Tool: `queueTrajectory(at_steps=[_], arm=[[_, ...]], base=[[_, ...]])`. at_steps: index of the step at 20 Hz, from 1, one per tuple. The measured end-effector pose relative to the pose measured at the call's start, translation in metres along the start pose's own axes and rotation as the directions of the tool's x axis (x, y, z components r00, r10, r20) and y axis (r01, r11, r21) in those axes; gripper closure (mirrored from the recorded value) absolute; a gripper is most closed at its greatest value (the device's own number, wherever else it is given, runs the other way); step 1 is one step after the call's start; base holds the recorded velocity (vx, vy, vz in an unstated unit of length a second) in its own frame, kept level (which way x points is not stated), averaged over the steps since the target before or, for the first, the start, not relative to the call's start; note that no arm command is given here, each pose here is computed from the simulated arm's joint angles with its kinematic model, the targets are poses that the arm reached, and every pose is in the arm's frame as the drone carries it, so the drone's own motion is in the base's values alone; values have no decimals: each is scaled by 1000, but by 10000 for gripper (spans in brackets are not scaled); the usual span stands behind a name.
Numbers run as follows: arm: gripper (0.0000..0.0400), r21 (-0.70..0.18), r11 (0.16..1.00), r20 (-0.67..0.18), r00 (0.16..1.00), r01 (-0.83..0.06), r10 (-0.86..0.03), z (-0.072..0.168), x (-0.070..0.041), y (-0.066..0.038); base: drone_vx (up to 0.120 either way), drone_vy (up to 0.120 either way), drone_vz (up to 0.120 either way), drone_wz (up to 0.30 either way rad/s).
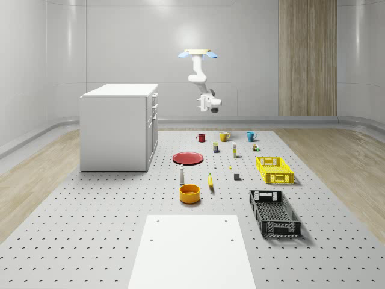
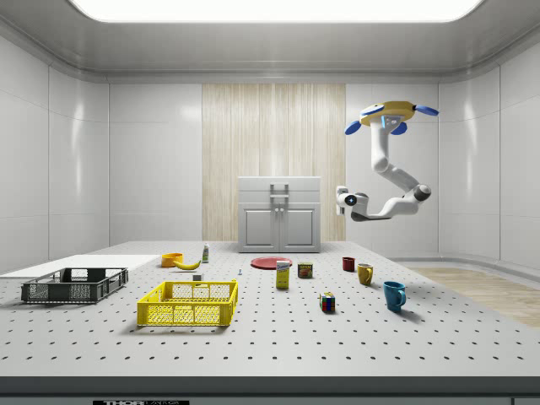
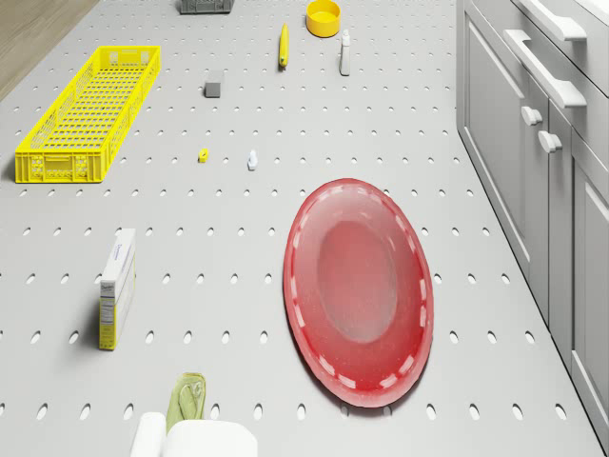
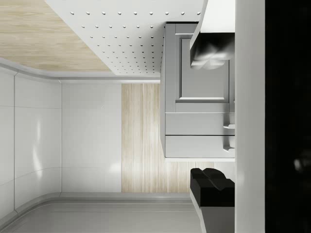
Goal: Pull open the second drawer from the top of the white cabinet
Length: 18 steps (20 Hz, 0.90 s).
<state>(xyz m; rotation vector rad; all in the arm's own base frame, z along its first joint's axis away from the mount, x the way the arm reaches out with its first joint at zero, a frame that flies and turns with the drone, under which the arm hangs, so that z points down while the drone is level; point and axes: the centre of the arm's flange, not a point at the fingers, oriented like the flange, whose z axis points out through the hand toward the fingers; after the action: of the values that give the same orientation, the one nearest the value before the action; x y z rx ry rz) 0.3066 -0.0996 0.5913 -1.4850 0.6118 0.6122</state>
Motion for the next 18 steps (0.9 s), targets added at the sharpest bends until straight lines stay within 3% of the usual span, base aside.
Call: queueTrajectory(at_steps=[18], arm=[[100,1,1000,0,1000,0,0,0,0,0]], base=[[120,-120,0,0]])
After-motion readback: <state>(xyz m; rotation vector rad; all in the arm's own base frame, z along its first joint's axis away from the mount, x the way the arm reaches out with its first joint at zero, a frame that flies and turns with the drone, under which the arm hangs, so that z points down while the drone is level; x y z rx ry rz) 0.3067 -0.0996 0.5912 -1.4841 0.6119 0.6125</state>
